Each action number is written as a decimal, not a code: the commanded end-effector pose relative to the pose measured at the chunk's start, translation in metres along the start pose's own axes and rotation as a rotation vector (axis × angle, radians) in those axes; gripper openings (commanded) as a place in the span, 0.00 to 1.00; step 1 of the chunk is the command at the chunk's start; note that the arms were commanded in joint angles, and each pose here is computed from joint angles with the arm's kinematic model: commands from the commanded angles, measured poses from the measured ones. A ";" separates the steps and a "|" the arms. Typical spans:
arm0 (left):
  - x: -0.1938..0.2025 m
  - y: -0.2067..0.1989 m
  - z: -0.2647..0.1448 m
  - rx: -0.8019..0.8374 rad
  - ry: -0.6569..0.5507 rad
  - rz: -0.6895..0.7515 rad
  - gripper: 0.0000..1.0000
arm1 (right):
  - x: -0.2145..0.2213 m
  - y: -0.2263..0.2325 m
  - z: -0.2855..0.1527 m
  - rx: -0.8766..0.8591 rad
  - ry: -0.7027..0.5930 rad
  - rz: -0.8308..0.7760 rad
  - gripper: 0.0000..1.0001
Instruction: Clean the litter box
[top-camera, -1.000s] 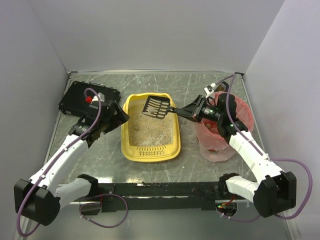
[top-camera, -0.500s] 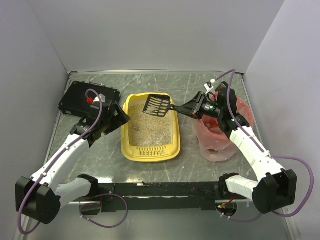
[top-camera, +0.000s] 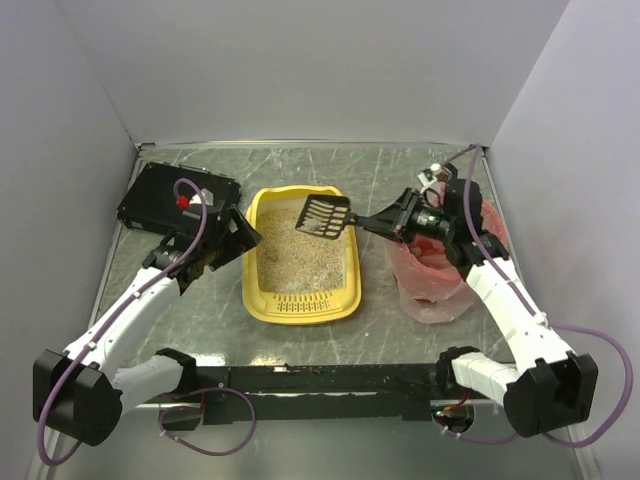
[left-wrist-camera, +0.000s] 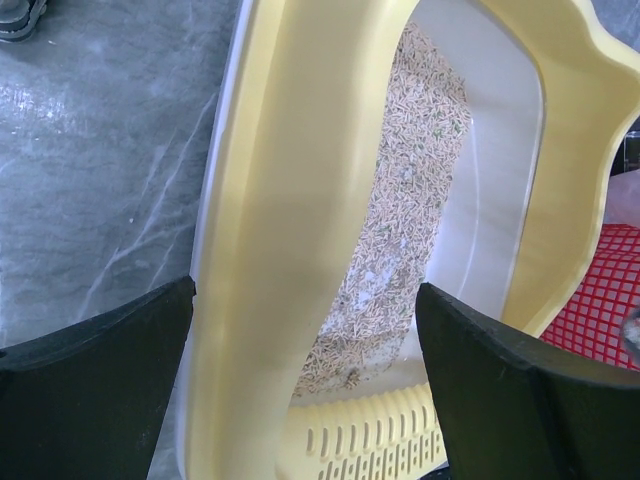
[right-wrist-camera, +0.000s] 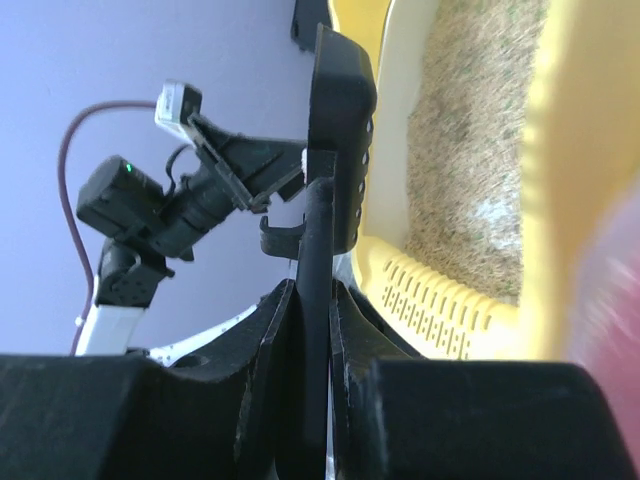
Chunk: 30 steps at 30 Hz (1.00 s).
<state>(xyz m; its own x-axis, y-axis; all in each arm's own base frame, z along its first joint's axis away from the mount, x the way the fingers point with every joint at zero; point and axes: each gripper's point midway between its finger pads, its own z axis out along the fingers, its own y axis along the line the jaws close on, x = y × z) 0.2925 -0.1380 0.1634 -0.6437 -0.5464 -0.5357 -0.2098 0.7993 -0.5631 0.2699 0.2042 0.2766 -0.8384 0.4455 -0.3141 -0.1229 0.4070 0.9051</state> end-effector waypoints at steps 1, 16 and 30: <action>-0.005 -0.008 -0.002 0.044 -0.022 0.020 0.97 | -0.017 0.029 -0.044 -0.053 -0.094 -0.048 0.00; -0.001 -0.011 0.003 0.070 0.002 0.047 0.97 | -0.052 -0.017 -0.155 0.005 -0.446 0.109 0.00; -0.003 -0.008 0.004 0.056 -0.008 0.047 0.97 | -0.064 -0.063 -0.229 0.595 -0.855 0.094 0.00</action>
<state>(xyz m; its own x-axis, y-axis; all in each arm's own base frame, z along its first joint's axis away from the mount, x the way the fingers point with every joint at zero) 0.2917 -0.1425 0.1580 -0.6636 -0.5171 -0.5405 -0.1726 0.8089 -0.5620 0.2259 -0.0092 0.3175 -0.2328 0.8370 -0.4952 0.2449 0.5432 0.8031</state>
